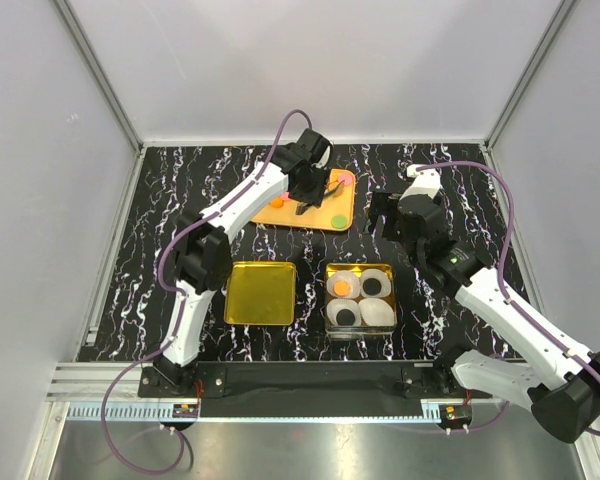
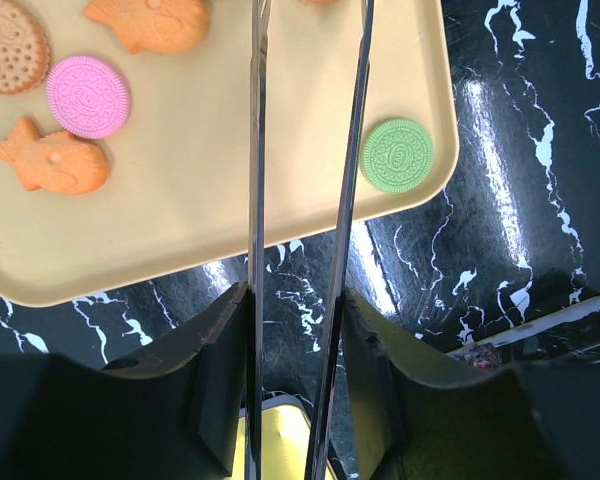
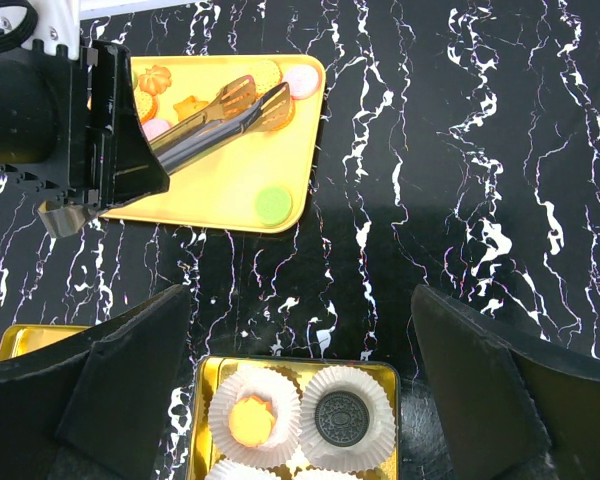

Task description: Pack the cookies

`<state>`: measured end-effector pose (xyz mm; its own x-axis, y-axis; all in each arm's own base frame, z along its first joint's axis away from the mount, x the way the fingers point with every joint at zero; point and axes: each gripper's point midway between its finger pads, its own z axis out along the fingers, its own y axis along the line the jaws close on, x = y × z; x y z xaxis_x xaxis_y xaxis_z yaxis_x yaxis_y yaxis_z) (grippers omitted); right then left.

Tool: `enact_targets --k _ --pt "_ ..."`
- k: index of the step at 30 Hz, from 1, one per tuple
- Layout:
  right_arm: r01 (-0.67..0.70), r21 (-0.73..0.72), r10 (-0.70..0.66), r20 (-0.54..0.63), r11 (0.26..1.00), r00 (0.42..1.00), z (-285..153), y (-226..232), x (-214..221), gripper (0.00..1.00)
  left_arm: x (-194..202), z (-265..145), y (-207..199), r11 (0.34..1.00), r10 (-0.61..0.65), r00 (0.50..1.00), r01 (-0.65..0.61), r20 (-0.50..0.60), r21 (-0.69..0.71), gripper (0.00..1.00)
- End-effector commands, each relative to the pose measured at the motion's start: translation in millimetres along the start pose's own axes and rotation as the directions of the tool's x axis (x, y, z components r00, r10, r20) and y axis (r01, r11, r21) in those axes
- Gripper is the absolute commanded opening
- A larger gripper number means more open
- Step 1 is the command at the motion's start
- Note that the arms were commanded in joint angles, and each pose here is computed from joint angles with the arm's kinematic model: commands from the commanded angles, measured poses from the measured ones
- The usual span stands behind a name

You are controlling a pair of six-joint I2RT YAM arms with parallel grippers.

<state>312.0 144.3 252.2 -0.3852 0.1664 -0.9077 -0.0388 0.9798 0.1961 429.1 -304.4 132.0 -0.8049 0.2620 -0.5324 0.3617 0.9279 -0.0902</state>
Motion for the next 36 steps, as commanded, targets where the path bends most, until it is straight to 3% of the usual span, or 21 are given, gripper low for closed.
enact_targets --k 1,36 --pt "-0.016 -0.013 0.016 0.047 1.000 0.999 -4 2 -13 1.00 -16 2 -5 1.000 0.012 0.998 -0.013 0.057 0.023 0.43" --pt "-0.013 -0.007 0.013 0.047 1.000 0.999 -4 0 -11 0.99 -15 13 -14 0.999 0.024 0.998 -0.026 0.052 0.040 0.43"
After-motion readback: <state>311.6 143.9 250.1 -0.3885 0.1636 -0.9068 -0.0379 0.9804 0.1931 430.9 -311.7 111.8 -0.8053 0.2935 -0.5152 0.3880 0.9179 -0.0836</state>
